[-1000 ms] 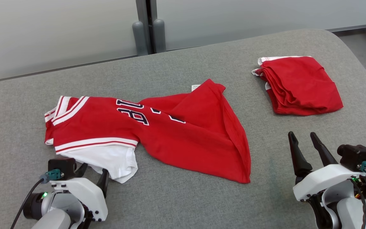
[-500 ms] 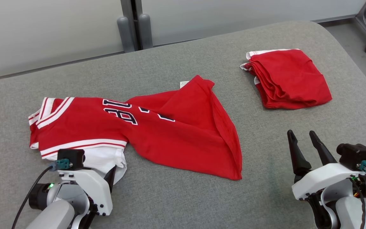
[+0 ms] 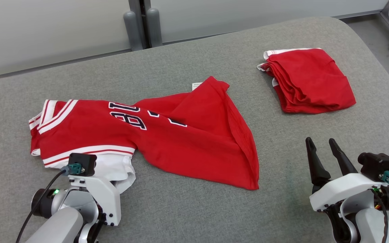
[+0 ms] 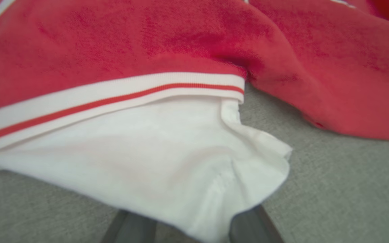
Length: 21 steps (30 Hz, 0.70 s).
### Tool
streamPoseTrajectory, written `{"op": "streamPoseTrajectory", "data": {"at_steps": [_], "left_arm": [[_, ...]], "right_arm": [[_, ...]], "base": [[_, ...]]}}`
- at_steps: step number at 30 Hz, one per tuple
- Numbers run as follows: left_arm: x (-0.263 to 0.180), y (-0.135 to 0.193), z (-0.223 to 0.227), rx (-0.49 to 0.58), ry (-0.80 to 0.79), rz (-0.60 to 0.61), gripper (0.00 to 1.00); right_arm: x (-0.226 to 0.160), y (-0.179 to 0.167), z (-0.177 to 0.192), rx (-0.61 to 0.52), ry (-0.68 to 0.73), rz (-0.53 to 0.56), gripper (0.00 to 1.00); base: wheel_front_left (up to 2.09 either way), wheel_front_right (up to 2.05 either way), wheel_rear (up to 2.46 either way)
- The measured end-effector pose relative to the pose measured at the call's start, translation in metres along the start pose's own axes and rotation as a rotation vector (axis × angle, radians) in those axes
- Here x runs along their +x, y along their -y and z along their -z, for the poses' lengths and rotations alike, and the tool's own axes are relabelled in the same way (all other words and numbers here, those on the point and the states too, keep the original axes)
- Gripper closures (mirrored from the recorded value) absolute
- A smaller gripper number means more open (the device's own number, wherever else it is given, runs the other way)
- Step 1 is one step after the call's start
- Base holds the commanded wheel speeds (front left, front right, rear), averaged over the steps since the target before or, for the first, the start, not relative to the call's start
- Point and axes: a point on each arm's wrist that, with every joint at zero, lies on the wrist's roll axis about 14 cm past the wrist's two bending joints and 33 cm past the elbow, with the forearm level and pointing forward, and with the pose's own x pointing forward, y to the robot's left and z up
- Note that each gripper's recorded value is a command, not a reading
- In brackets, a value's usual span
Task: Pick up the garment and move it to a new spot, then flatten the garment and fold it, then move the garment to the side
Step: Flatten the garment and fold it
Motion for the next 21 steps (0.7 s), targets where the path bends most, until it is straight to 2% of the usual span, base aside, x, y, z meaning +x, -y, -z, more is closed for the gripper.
{"op": "streamPoseTrajectory", "data": {"at_steps": [11, 21], "left_arm": [[-0.030, -0.004, -0.015, -0.042, 0.104, -0.030, 1.00], [-0.081, -0.039, 0.001, -0.156, 0.150, -0.163, 1.00]], "right_arm": [[0.003, -0.015, -0.004, 0.001, 0.015, -0.045, 0.00], [0.011, -0.045, -0.010, -0.018, 0.023, -0.132, 0.00]], "base": [[0.00, 0.00, 0.00], [0.00, 0.00, 0.00]]}}
